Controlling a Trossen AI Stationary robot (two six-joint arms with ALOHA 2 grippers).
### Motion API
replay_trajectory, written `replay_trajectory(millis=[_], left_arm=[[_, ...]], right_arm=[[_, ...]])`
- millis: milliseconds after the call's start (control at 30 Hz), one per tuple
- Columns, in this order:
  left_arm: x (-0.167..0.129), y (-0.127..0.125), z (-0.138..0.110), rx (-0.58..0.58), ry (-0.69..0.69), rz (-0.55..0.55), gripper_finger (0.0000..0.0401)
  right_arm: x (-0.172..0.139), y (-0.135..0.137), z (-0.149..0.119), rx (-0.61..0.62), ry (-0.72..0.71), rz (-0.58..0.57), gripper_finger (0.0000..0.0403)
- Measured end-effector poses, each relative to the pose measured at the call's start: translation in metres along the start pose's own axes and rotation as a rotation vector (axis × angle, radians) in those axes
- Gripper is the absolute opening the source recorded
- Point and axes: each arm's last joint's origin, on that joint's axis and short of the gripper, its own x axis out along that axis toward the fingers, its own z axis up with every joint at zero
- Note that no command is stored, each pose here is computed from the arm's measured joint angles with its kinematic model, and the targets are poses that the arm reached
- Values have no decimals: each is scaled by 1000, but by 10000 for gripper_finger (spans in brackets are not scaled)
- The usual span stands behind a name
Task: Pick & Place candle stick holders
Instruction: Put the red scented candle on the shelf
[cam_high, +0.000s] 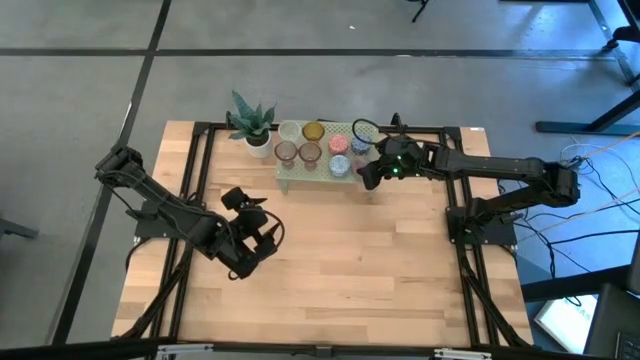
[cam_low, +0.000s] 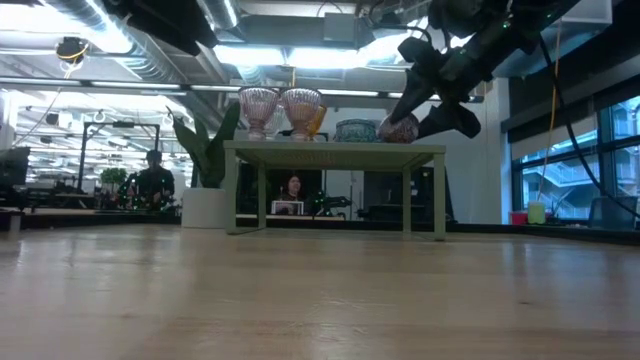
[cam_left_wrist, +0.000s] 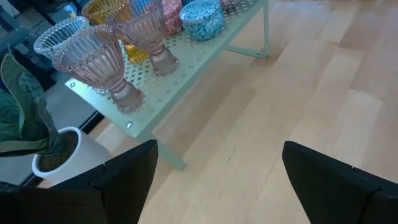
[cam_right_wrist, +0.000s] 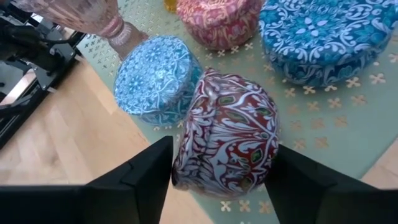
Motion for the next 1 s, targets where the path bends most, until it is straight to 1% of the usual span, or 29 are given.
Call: replay_trajectory(millis=[167, 367, 733, 833, 1000], left_arm=[[0, 0, 0, 0, 5, -4, 343], [0, 0, 0, 0, 6, -4, 343], [0, -1, -1, -2, 24, -19, 343], [0, -1, -1, -2, 24, -19, 343], [0, -1, -1, -2, 24, -19, 343]], right_arm=[[0, 0, -1, -27, 17, 4, 243], [0, -2, -4, -29, 59, -1, 245], [0, -3, -4, -80, 40, -30, 246], [-1, -2, -4, -80, 46, -18, 246], [-6, 4, 4, -102, 26, 18, 246]])
